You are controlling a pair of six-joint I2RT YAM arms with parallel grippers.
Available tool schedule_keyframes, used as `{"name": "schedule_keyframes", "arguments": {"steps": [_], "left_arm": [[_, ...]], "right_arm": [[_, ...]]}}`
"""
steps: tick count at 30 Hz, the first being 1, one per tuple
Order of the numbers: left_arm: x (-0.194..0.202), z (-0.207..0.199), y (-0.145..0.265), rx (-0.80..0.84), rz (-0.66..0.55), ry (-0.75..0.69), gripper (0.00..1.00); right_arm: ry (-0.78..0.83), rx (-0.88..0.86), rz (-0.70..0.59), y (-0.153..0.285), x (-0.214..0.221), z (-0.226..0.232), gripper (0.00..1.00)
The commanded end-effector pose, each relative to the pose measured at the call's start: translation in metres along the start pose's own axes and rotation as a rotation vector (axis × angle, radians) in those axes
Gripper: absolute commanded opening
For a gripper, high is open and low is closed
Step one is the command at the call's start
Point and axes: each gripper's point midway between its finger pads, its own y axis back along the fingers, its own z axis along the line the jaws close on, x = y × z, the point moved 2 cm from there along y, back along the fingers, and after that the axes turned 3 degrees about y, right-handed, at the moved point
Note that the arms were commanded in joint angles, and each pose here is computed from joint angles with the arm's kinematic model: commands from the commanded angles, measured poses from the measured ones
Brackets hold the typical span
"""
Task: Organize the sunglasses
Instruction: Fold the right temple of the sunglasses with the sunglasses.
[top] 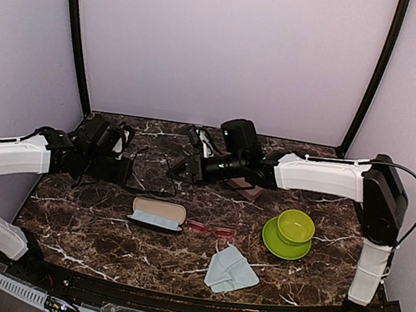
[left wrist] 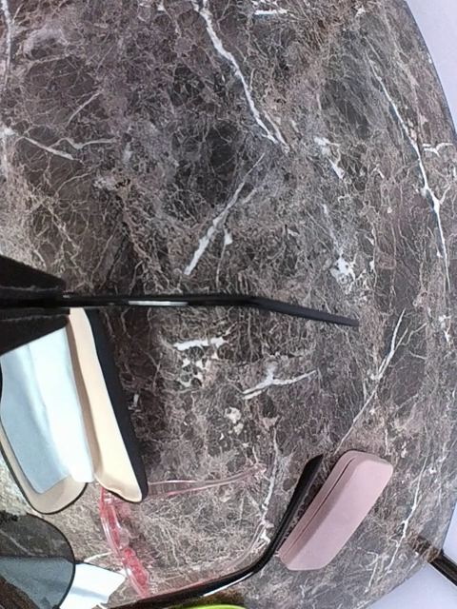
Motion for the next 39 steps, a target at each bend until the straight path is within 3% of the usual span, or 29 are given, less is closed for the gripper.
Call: {"name": "schedule_keyframes", "arguments": {"steps": [1,17,23,28,32,35,39], "left_arm": [[-0.009,-0.006,0.002,0.015,-0.029,0.001,0.00],[-0.007,-0.007,-0.002,0.009,-0.021,-0.002,0.00],[-0.006,-0.005,-0.003,0.002,-0.028,0.005,0.00],[-0.009,-0.007,-0.001,0.009,-0.044,0.013,0.00],[-0.011,-0.008,-0.002,0.011,-0.051,0.012,0.00],[-0.010,-0.009,-0.004,0.013,-0.045,0.011,0.00],[-0.008,-0.011,-0.004,0.021,-0.041,0.013,0.00]], "right_arm": [[0.038,0.005,-0.012,-0.002,-0.009,0.006,0.30],[0.085,0.032,0.041,-0.015,0.002,0.014,0.30],[0.070,0.068,-0.015,0.010,-0.005,0.015,0.58],[0.009,0.051,-0.048,0.024,0.002,0.017,0.72],[-0.027,0.049,-0.057,0.025,0.009,0.014,0.76],[-0.047,0.051,-0.063,0.023,0.012,0.011,0.74],[-0.036,0.053,-0.071,0.017,0.007,0.009,0.60]]}}
